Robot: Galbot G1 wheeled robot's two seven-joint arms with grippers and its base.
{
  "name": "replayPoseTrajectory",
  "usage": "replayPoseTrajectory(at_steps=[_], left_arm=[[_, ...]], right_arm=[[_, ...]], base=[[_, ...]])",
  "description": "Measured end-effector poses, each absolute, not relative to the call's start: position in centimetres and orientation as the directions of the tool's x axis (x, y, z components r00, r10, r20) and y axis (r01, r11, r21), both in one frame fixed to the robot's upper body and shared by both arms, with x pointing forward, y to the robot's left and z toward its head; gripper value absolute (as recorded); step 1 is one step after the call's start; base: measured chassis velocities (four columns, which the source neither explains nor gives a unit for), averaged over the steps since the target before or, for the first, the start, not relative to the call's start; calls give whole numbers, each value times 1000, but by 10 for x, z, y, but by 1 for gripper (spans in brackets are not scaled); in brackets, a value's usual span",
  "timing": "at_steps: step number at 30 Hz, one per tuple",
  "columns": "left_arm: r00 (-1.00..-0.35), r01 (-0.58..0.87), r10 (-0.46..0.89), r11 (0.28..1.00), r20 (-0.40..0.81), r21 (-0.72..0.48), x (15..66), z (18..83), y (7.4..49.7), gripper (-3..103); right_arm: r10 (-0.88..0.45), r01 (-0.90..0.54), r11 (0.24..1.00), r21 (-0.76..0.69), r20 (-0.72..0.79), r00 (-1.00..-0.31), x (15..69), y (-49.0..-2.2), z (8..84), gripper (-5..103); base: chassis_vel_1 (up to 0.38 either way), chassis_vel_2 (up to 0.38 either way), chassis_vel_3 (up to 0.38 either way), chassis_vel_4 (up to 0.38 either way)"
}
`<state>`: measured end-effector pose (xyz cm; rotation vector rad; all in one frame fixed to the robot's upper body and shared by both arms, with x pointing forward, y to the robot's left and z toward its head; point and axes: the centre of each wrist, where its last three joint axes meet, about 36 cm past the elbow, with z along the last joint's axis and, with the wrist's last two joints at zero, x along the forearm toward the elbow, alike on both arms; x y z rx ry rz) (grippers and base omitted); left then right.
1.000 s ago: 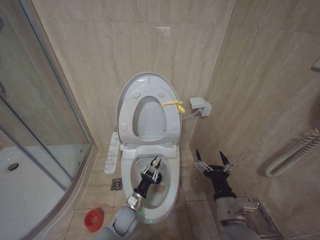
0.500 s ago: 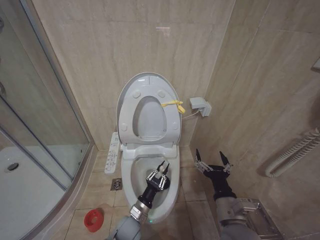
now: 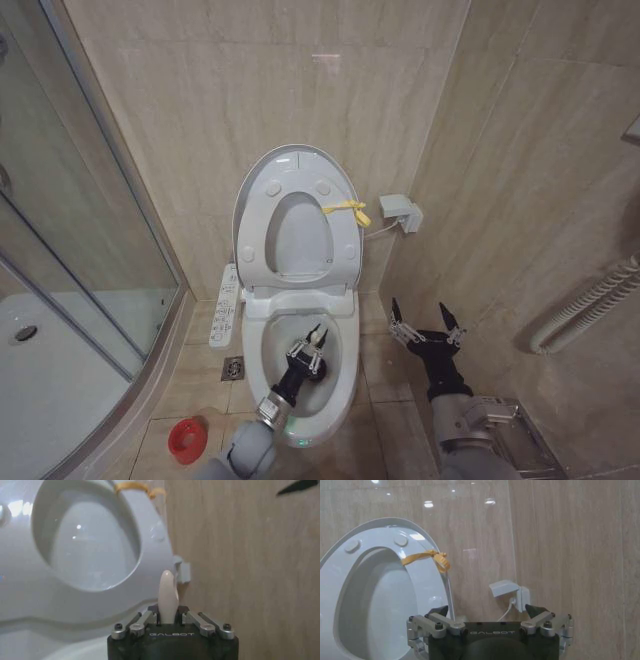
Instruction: Open the toilet lid, clean the toilet bowl with a toilet brush, close the toilet lid, and flush.
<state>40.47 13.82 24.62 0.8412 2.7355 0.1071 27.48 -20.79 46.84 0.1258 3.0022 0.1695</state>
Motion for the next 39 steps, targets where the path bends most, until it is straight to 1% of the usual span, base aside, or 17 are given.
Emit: replayPoseTrajectory(at_steps=[5,10,15,21,25,29,33,36,39], left_arm=[[-792,535,557,830,-249,156,411,248,138,23],[-752,570,580,811,-311,134,401,269,117,23],[-725,603,606,788,-326,124,384,271,104,23],[-744,591,603,795,-288,139,390,253,114,23],[-781,555,577,816,-239,159,407,235,137,23],[-792,537,562,827,-240,164,413,236,145,23],[-772,549,568,822,-287,152,410,252,134,23],[-743,576,586,806,-323,136,398,264,117,23],[-726,598,601,792,-334,126,386,268,108,23]], right_arm=[[90,76,990,117,-127,-988,275,-208,468,100],[90,76,990,117,-127,-988,275,-208,468,100],[90,76,990,117,-127,-988,275,-208,468,100],[90,76,990,117,-127,-988,275,-208,468,100],[90,76,990,117,-127,-988,275,-208,468,100],[90,76,990,117,-127,-988,275,-208,468,100],[90,76,990,117,-127,-988,275,-208,468,100],[90,76,990,117,-127,-988,275,-208,468,100],[90,76,990,117,-127,-988,275,-208,468,100]], base=[[0,0,0,0],[0,0,0,0],[0,0,0,0],[0,0,0,0],[0,0,0,0],[0,0,0,0],[0,0,0,0],[0,0,0,0],[0,0,0,0]])
